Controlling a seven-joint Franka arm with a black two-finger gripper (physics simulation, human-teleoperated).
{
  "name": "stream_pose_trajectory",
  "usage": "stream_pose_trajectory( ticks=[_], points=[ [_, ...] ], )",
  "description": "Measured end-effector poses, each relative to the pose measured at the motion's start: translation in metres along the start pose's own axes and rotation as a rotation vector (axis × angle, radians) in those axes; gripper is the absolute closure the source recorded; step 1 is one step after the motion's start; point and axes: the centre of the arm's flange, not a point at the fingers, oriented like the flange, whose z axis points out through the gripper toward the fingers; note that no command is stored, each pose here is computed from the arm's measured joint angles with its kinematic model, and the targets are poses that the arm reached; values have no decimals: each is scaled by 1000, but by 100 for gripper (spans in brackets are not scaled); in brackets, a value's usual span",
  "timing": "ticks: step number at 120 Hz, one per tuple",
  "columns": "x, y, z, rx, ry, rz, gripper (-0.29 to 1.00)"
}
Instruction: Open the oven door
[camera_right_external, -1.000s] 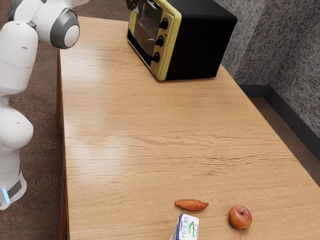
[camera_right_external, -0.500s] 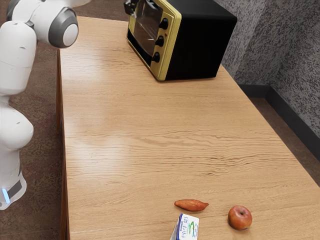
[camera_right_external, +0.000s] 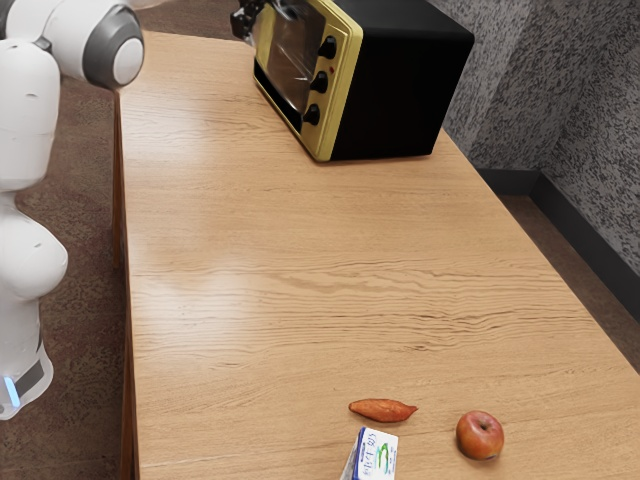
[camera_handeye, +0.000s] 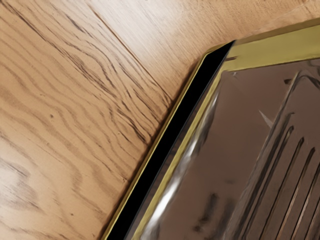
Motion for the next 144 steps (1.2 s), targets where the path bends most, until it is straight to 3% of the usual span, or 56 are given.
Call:
stream_pose_trajectory(
  ticks=[78, 144],
  points=[
    [54, -39, 5, 66, 59, -51, 0],
    [88, -73, 5, 98, 25, -129, 0]
  ],
)
